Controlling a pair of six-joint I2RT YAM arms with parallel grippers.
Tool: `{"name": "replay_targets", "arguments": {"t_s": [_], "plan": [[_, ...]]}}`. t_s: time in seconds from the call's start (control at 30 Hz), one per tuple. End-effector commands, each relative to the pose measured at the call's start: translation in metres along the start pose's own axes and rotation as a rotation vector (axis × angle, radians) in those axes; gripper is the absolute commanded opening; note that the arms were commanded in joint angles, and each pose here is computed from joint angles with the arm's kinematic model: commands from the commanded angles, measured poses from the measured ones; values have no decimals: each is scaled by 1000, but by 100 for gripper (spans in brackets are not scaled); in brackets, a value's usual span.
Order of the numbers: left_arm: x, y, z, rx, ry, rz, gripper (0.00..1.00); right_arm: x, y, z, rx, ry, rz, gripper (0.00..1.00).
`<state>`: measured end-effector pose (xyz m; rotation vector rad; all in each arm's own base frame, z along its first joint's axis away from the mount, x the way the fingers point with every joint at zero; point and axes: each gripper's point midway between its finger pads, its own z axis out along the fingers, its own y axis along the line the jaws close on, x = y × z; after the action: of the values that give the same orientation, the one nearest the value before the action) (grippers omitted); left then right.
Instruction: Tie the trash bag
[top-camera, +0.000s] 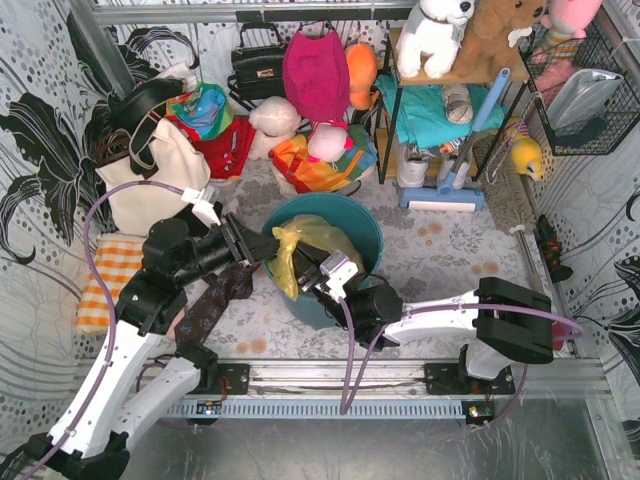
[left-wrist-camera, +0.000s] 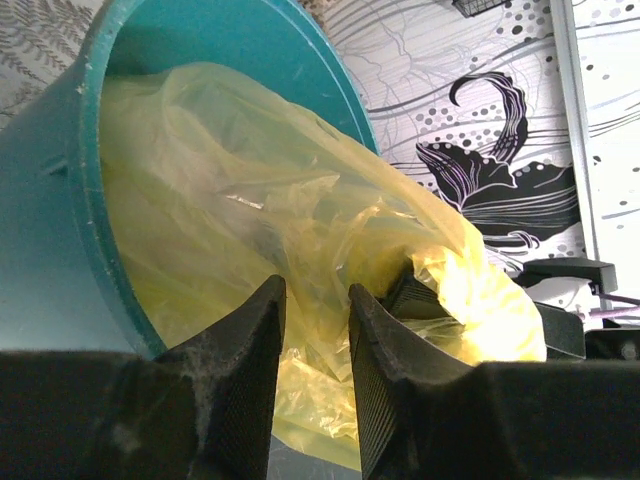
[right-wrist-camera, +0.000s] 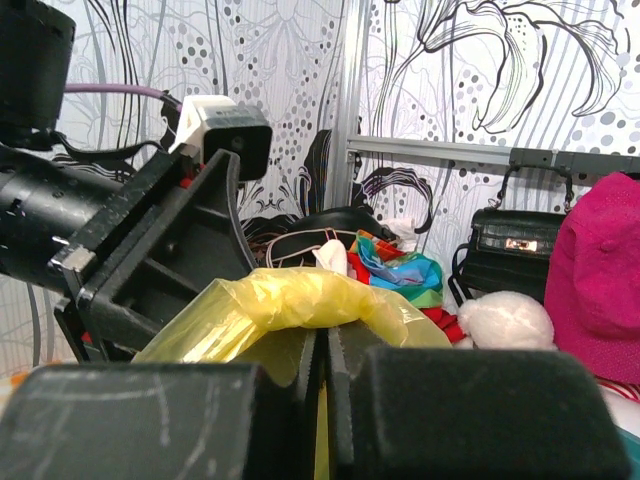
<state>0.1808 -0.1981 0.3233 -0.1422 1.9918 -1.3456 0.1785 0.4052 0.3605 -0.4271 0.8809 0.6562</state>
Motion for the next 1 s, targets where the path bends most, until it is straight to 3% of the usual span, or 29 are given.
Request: {"name": "replay_targets", "arguments": {"t_s": [0.0,0.27,0.47,0.67,0.97], "plan": [[-1,-21,1,122,6,12,40,-29,-4,9,30,-112,48,3],[19,-13,3,151,93,19,42,-25,-4,9,37,-101,41,3],[21,-4,0,84,119,76,49,-24,-4,9,35,-100,42,3],[-6,3,-13,-104,46,188,58,-24,-5,8,36,-99,42,3],[-49,-12,-40,-254,-98,276,59,-26,-4,9,33,-106,46,3]]}}
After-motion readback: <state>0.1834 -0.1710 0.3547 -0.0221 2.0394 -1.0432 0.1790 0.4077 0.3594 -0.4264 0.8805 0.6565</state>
